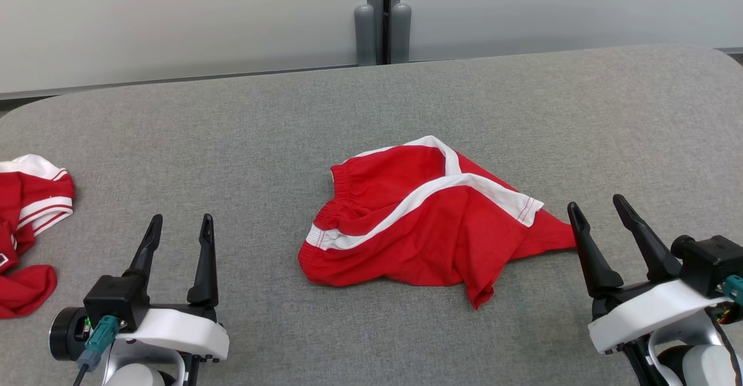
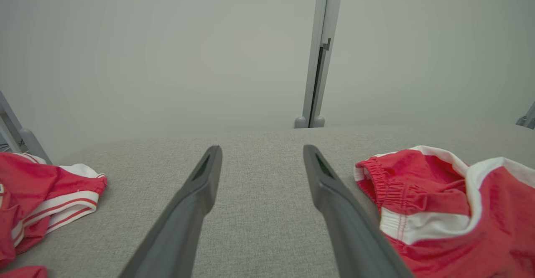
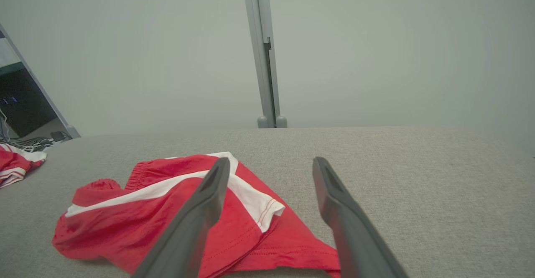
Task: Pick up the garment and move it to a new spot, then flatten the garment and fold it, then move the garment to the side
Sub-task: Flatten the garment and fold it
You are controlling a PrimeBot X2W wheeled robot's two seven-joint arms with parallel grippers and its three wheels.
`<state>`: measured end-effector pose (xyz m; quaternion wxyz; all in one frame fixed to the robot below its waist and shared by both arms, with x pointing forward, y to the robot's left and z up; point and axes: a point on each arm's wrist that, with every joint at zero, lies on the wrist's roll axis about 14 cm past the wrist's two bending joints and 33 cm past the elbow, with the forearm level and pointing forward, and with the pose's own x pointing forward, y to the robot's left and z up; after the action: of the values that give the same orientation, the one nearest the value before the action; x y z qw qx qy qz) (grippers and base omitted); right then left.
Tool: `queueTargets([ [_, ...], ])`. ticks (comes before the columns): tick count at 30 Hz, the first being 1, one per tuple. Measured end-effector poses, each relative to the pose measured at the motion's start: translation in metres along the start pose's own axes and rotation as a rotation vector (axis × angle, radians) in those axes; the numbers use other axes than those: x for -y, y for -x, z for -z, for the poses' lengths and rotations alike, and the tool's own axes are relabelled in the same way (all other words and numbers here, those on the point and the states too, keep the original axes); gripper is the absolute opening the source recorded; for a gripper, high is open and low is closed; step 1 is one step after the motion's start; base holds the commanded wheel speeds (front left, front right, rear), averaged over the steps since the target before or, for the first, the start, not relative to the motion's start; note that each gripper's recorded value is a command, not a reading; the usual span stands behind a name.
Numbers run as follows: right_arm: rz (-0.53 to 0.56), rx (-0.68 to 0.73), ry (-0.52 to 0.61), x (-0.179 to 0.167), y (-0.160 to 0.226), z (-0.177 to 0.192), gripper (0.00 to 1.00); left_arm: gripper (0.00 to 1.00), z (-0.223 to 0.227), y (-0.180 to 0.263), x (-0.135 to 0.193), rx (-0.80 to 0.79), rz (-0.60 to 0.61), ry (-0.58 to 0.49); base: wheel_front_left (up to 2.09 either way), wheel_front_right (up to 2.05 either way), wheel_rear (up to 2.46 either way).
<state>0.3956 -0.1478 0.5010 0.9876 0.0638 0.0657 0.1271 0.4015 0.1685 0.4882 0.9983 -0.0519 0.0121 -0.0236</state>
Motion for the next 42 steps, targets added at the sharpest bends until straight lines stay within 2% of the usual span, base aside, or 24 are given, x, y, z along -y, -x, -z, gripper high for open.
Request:
queueTargets([
  [6, -0.001, -0.007, -0.008, 0.000, -0.001, 0.002, 1.00, 1.00, 0.008, 0.000, 0.005, -0.032, 0.018, -0.002, 0.00, 0.00, 0.00],
  [10, -0.002, -0.015, -0.011, 0.000, -0.003, 0.005, 1.00, 1.00, 0.013, -0.008, 0.027, -0.071, 0.094, 0.017, 0.00, 0.00, 0.00],
  [18, 0.013, -0.030, -0.022, 0.006, -0.005, 0.010, 1.00, 1.00, 0.050, -0.017, 0.090, -0.274, 0.313, 0.083, 0.00, 0.00, 0.00],
  [26, 0.045, -0.054, -0.041, 0.017, -0.004, 0.020, 1.00, 1.00, 0.091, -0.015, 0.108, -0.453, 0.375, 0.113, 0.00, 0.00, 0.00],
  [27, 0.048, -0.057, -0.042, 0.018, -0.004, 0.021, 1.00, 0.81, 0.094, -0.016, 0.109, -0.465, 0.380, 0.118, 0.00, 0.00, 0.00],
  [28, 0.051, -0.058, -0.043, 0.019, -0.004, 0.022, 1.00, 0.31, 0.096, -0.016, 0.110, -0.473, 0.385, 0.118, 0.00, 0.00, 0.00],
  [29, 0.058, -0.061, -0.050, 0.021, -0.005, 0.024, 1.00, 0.00, 0.098, -0.019, 0.111, -0.479, 0.389, 0.118, 0.00, 0.00, 0.00],
  [36, 0.073, -0.113, -0.050, 0.030, -0.009, 0.040, 1.00, 0.00, 0.096, -0.026, 0.110, -0.460, 0.388, 0.124, 0.00, 0.00, 0.00],
  [42, 0.023, -0.180, -0.057, 0.021, -0.029, 0.061, 1.00, 0.00, 0.092, -0.034, 0.115, -0.433, 0.397, 0.135, 0.00, 0.00, 0.00],
])
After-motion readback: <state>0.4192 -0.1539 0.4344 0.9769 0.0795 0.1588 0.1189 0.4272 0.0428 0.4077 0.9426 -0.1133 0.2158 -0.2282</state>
